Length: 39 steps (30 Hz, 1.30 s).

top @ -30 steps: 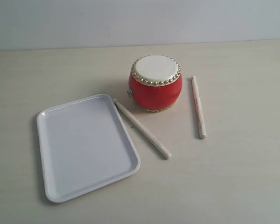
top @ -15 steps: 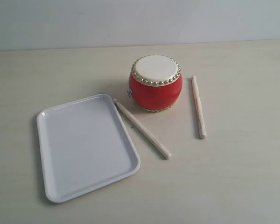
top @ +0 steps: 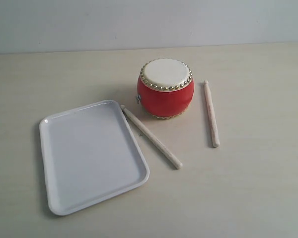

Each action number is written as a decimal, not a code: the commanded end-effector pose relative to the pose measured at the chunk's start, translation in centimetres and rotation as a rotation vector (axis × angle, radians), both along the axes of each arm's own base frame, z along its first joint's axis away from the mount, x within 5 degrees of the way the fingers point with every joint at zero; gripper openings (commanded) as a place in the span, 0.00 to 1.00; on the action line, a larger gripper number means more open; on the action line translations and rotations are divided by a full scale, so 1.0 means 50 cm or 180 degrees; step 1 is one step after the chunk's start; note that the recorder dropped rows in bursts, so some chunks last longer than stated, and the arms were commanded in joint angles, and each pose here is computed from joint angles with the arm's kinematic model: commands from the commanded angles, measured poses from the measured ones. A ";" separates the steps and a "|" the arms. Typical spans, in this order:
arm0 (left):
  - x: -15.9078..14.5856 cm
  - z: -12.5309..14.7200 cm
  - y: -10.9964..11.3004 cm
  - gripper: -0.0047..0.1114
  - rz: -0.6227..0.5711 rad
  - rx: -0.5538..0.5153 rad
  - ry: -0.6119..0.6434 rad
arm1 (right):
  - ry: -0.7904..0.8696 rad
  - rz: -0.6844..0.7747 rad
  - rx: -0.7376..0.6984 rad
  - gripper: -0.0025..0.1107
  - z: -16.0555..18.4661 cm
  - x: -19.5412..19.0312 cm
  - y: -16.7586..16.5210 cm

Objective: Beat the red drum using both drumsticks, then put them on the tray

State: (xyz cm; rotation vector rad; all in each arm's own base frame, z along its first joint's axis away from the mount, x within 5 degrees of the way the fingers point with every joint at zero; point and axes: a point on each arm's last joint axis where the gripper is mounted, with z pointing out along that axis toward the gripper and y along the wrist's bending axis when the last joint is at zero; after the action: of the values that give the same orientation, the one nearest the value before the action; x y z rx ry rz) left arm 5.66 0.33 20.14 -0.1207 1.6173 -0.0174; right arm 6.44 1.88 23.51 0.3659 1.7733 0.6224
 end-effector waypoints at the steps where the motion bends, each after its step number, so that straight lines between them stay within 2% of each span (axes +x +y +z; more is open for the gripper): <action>1: -0.001 0.001 -0.001 0.04 -0.0017 -0.0012 -0.0048 | 0.0410 0.0455 -0.0765 0.02 0.055 0.041 0.015; 4: 0.000 0.006 0.000 0.04 -0.0012 -0.0012 -0.0132 | 0.0733 0.0892 -0.1348 0.02 0.085 0.088 0.025; 8: 0.000 0.007 0.000 0.04 -0.0005 -0.0257 -0.0173 | 0.1755 0.1484 -0.1663 0.02 0.098 0.174 0.034; 11: 0.000 0.007 0.000 0.04 -0.0005 -0.0282 -0.0174 | 0.2302 0.1854 -0.1440 0.02 0.102 0.240 0.051; 14: 0.000 0.007 0.000 0.04 -0.0005 -0.0282 -0.0174 | 0.2455 0.2072 -0.0779 0.02 0.099 0.287 0.081; 17: 0.000 0.007 0.000 0.04 -0.0005 -0.0282 -0.0174 | 0.2485 0.2340 -0.0549 0.02 0.069 0.323 0.100; 19: 0.000 0.007 0.000 0.04 -0.0005 -0.0282 -0.0174 | 0.2509 0.2701 -0.0541 0.02 0.049 0.339 0.128; 22: 0.000 0.007 0.000 0.04 -0.0005 -0.0282 -0.0174 | 0.2587 0.3005 -0.0826 0.02 0.041 0.367 0.181; 24: 0.000 0.007 0.000 0.04 -0.0005 -0.0277 -0.0174 | 0.2679 0.3038 -0.1105 0.02 0.043 0.392 0.214; 29: 0.000 0.007 0.000 0.04 -0.0005 -0.0270 -0.0174 | 0.3078 0.3012 -0.2159 0.02 0.034 0.475 0.304; 31: 0.000 0.007 0.000 0.04 -0.0005 -0.0270 -0.0174 | 0.3134 0.3156 -0.2428 0.06 0.007 0.497 0.349; 34: 0.000 0.007 0.000 0.04 -0.0005 -0.0270 -0.0174 | 0.3053 0.3334 -0.2668 0.18 -0.048 0.512 0.402; 39: 0.000 0.007 0.000 0.04 -0.0005 -0.0270 -0.0174 | 0.3001 0.3336 -0.2735 0.32 -0.108 0.525 0.432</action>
State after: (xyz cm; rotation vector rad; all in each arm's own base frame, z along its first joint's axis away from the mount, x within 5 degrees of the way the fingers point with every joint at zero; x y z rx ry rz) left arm 5.67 0.35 20.42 -0.1772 1.5812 -0.0734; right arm 32.45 23.02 18.65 -1.0903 2.9272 0.3029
